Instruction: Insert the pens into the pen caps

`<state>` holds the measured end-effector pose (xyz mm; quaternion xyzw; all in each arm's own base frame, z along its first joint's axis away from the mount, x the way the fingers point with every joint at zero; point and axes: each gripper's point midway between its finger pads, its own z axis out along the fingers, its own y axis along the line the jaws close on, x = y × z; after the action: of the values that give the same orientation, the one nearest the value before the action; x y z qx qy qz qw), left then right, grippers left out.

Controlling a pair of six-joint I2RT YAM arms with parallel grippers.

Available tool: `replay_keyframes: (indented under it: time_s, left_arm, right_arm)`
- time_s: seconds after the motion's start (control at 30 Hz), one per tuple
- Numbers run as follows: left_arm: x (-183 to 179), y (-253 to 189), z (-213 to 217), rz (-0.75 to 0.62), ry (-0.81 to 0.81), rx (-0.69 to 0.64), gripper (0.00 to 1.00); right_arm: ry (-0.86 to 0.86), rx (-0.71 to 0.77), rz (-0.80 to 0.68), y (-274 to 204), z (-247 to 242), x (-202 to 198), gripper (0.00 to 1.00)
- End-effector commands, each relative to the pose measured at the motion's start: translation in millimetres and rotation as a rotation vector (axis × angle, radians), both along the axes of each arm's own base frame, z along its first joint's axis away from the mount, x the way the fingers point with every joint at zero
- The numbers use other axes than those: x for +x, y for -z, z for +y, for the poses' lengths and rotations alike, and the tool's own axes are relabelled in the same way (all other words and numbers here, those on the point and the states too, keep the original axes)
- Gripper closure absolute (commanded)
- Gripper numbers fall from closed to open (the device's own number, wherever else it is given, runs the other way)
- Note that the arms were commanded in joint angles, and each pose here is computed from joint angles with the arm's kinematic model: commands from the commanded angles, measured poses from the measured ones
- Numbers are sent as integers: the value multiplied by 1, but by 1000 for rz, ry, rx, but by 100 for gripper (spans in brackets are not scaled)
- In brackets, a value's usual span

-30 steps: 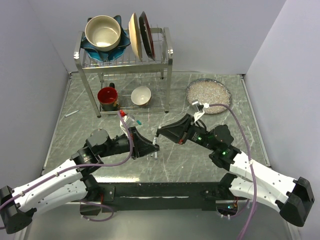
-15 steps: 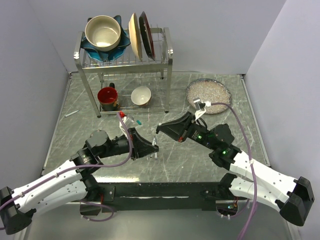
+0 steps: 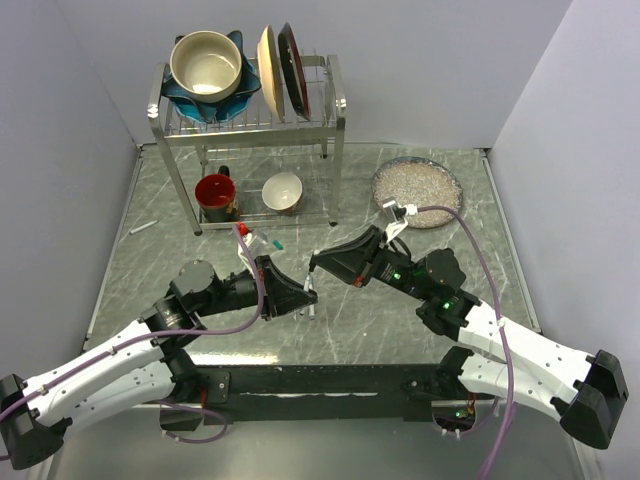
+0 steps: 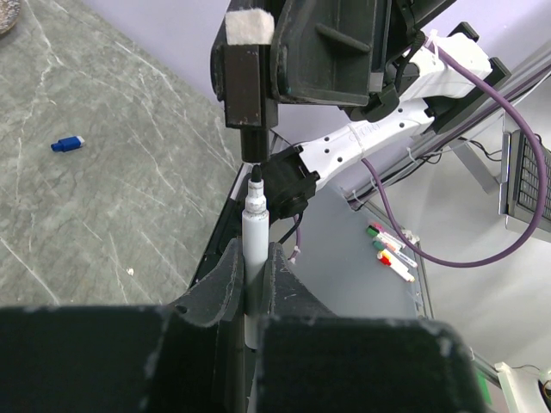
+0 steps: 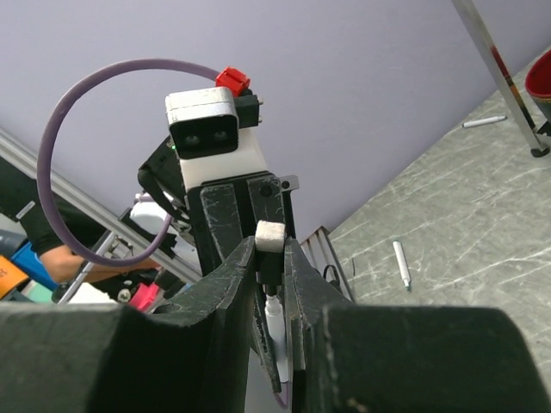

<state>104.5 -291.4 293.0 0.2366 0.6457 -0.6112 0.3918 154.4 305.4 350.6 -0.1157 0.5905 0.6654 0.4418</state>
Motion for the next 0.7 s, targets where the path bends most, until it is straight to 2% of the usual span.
replay_keyframes:
  time_s: [0.0, 0.3, 0.67]
  left_arm:
    - [-1, -5, 1, -26, 1, -18, 99]
    - [1, -5, 4, -27, -19, -16, 99]
    - [13, -14, 10, -53, -100, -21, 99]
  right_arm:
    - [-17, 71, -64, -32, -1, -8, 100]
    - [-65, 19, -46, -8, 6, -20, 100]
    - [-100, -206, -55, 51, 13, -37, 100]
